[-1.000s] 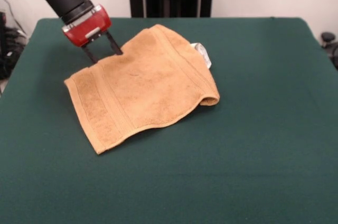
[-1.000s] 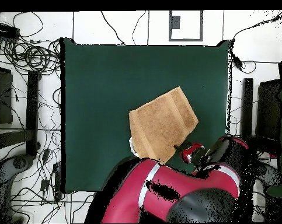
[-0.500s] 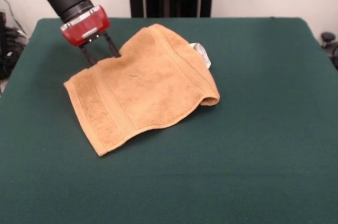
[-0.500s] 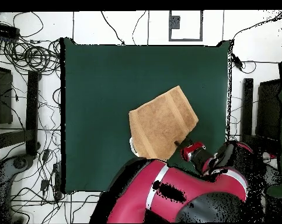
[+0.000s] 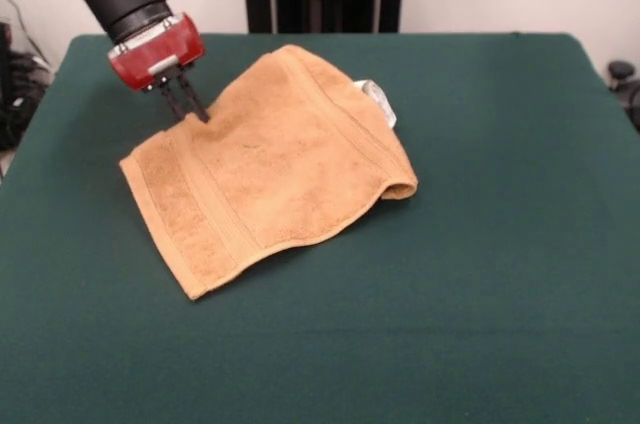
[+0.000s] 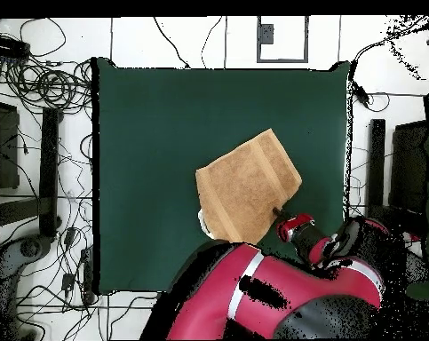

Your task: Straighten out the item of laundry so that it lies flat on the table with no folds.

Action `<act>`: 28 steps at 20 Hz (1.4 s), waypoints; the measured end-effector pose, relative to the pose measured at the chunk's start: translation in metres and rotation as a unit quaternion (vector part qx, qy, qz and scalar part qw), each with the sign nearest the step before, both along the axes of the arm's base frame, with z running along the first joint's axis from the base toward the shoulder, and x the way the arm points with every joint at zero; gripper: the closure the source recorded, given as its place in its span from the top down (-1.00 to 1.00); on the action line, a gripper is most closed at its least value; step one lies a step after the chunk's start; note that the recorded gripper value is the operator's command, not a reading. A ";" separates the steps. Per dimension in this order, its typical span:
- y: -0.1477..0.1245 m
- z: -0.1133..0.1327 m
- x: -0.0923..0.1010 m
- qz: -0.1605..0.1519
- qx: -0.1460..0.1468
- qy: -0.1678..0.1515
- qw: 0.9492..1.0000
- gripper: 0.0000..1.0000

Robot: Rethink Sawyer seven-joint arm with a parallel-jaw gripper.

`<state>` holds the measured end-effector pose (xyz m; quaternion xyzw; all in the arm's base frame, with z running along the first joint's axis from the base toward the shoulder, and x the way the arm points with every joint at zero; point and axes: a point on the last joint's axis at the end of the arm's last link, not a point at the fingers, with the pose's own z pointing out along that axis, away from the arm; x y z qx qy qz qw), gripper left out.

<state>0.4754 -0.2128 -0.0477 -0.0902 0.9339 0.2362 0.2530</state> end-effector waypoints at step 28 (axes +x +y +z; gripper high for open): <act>0.076 0.084 -0.039 -0.128 -0.154 0.468 0.860 -1.00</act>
